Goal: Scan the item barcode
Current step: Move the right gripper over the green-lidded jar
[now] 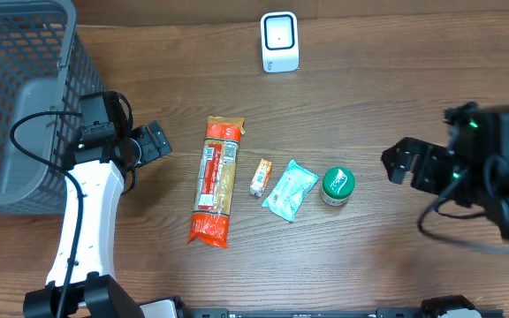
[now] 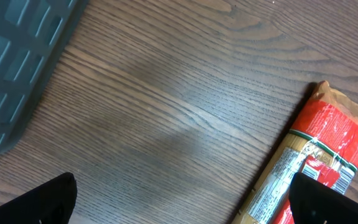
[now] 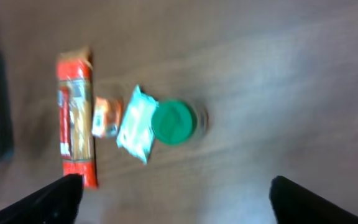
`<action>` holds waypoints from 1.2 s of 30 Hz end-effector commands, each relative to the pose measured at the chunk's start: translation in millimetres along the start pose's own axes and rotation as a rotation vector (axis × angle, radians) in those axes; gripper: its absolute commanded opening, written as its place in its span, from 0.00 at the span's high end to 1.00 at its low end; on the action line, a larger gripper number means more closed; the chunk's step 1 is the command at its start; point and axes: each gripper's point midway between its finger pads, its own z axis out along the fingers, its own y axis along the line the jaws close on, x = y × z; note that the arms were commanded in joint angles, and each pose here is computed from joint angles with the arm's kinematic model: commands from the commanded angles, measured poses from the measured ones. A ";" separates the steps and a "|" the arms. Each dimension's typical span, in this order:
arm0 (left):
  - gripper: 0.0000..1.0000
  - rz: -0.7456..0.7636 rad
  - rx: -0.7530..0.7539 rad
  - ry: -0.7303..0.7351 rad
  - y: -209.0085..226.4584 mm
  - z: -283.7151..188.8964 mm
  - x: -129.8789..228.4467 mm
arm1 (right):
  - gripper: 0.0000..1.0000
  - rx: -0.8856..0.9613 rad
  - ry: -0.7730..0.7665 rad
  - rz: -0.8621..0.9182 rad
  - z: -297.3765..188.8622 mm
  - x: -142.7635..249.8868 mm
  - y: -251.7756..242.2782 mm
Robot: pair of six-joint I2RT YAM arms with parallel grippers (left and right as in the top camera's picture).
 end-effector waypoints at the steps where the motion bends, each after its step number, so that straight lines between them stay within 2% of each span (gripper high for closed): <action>1: 0.00 0.016 -0.002 -0.024 0.1 -6.4 -4.7 | 0.24 -0.026 0.091 0.041 14.1 3.2 6.3; 5: 0.00 0.016 -0.002 -0.024 0.0 -6.4 -4.6 | 0.25 -0.008 0.131 0.126 28.7 4.5 6.8; 8: 0.00 0.016 -0.002 -0.024 0.0 -6.4 -4.6 | 0.15 0.047 0.136 0.169 35.0 6.8 3.5; 11: 0.00 0.016 -0.002 -0.024 0.0 -6.4 -4.6 | 0.12 0.163 0.105 0.194 41.9 5.9 -7.3; 15: 0.00 0.016 -0.002 -0.024 0.0 -6.4 -4.6 | 0.09 0.202 0.147 0.168 59.2 14.0 0.7; 23: 0.00 0.016 -0.002 -0.024 0.0 -6.4 -4.6 | 0.08 0.289 0.279 0.121 124.3 27.3 9.6; 27: 0.00 0.016 -0.002 -0.024 0.0 -6.4 -4.6 | 0.04 0.305 0.324 0.149 147.2 31.8 9.7; 36: 0.00 0.016 -0.002 -0.024 0.0 -6.4 -4.6 | 0.00 0.310 0.395 0.159 176.0 41.7 10.5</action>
